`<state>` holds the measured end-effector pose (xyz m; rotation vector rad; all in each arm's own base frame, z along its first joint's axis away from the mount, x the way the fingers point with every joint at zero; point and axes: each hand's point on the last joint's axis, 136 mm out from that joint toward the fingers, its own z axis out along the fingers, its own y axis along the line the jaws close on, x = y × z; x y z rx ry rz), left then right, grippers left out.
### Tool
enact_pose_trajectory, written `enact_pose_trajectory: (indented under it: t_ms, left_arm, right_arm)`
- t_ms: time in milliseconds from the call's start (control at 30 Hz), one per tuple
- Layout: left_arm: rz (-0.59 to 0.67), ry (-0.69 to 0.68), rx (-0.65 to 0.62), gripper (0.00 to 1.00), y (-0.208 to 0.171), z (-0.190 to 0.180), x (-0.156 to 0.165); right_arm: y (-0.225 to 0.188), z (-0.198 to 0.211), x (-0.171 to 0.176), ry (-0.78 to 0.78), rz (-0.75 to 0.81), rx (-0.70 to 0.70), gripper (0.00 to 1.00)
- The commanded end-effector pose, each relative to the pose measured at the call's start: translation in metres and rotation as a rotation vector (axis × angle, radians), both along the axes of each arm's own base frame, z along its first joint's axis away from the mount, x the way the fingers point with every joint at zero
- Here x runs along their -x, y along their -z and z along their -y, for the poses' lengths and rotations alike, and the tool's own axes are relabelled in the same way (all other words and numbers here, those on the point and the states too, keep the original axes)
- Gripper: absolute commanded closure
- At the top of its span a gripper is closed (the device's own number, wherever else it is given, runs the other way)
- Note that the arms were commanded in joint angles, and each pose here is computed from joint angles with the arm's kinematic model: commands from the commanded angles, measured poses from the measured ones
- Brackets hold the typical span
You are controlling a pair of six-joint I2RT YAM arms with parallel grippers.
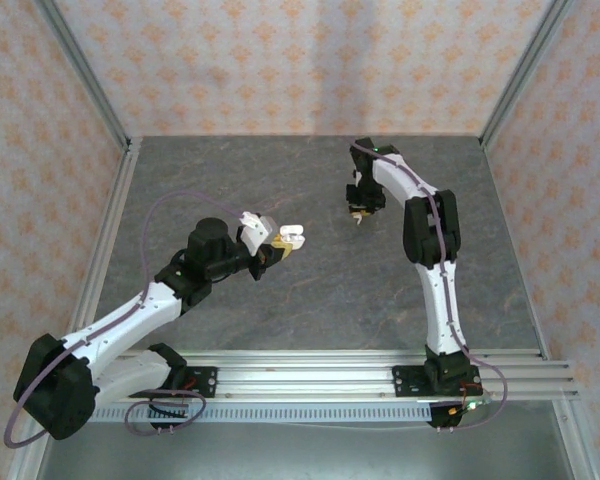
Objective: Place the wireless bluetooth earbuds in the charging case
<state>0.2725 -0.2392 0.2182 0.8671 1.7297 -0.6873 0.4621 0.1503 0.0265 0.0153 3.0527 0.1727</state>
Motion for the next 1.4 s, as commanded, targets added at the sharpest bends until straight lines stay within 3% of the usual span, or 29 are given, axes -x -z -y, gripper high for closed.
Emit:
enact_pose_trajectory:
  t_ms: [0,733,1367]
  left_arm:
    - [0.042,0.016,0.051,1.0,-0.028,0.003,0.004]
    - [0.031,0.006,0.058,1.0,-0.031,0.003,0.005]
    - [0.026,0.0,0.054,1.0,-0.03,0.002,0.005]
  right_arm:
    - [-0.001,0.001,0.032,0.049,-0.091,-0.022,0.8]
    - [-0.017,-0.002,0.045,0.089,-0.058,-0.078,0.63]
    - [-0.011,0.001,0.046,0.08,-0.072,-0.047,0.62]
